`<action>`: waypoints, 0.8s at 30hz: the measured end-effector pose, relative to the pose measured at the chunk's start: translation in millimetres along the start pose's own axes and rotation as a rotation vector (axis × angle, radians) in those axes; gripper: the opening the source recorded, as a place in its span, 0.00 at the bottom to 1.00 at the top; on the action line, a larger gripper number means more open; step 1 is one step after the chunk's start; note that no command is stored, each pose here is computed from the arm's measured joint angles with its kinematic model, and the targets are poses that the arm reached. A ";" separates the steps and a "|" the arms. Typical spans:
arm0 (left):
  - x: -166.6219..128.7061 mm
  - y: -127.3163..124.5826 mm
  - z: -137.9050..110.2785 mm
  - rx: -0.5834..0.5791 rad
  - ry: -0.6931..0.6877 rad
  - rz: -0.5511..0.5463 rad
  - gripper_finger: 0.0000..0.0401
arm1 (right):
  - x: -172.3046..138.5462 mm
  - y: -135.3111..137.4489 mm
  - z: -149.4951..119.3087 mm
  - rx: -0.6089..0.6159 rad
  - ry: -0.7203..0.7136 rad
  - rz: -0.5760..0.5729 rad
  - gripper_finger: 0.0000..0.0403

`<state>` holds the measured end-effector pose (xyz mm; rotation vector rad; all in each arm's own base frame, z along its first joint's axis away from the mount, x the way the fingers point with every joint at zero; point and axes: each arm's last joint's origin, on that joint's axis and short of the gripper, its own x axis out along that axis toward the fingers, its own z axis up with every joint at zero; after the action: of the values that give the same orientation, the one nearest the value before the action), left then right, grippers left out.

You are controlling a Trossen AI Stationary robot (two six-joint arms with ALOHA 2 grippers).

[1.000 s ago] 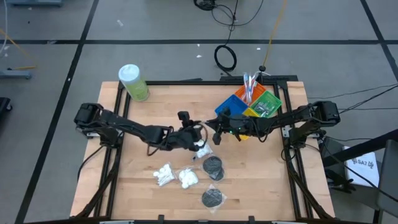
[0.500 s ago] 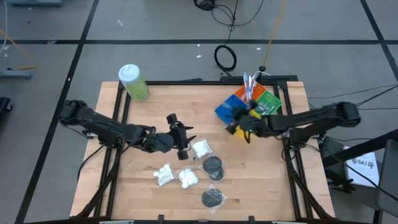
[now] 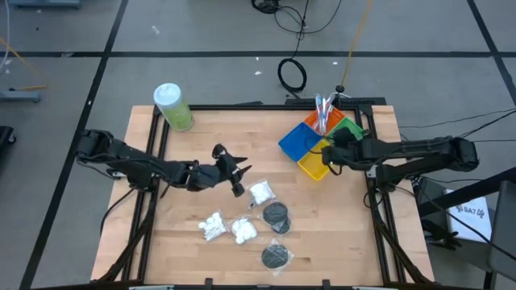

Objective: Pick & Place Travel size toiletries
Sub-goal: Put the nail cutter into the green bin

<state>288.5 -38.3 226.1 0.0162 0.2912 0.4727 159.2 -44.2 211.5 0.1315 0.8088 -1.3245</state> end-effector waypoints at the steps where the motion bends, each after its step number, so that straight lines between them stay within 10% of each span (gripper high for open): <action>1: 1.7 2.2 -0.2 -0.005 0.004 -0.005 0.33 | 4.4 0.3 -1.0 0.003 0.007 -0.001 0.02; 13: 8.5 10.3 -4.9 0.004 0.069 -0.076 0.33 | 29.4 -4.9 -3.1 0.052 0.104 0.003 0.09; 24: 8.1 10.2 -7.7 0.006 0.095 -0.077 0.33 | 28.7 -3.9 -2.2 0.084 0.095 0.015 0.51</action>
<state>288.7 -25.9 217.4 -0.0121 0.3854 0.3971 155.3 -67.3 194.3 0.2679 0.8315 -1.3463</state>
